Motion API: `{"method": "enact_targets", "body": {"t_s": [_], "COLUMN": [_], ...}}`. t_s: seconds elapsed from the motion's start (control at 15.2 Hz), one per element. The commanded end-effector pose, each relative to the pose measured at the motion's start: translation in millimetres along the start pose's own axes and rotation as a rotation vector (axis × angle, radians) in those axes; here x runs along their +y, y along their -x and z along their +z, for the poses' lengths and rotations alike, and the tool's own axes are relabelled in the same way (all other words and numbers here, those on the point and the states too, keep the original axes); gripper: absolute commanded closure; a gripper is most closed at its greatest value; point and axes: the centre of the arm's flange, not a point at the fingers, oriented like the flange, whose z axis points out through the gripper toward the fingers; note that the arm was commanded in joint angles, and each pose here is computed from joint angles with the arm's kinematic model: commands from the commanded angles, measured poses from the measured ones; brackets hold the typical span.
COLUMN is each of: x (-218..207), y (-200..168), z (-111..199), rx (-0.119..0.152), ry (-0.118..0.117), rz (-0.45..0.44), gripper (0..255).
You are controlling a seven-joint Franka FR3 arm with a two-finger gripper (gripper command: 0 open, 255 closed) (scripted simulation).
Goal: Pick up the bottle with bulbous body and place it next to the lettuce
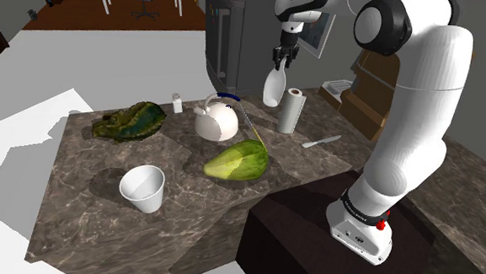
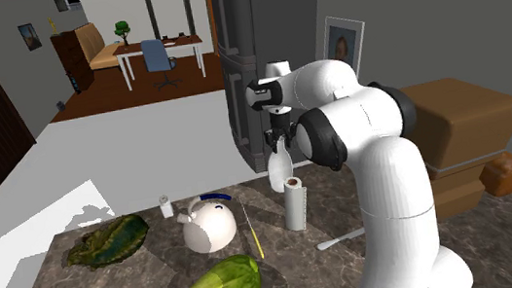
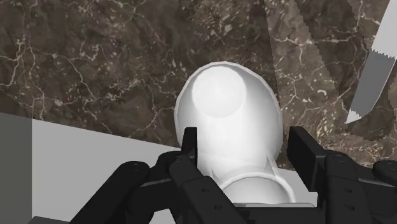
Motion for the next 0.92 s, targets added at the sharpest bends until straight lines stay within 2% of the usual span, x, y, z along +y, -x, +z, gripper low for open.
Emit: {"method": "enact_targets", "body": {"t_s": [0.0,0.53,0.86], "x": [0.0,0.0,-0.3], "y": [0.0,0.0,0.9], "z": [0.0,0.1,-26.3], "rx": [0.000,0.000,0.000], "ry": [0.000,0.000,0.000], "rz": [0.000,0.000,0.000], "gripper": [255,255,255]}}
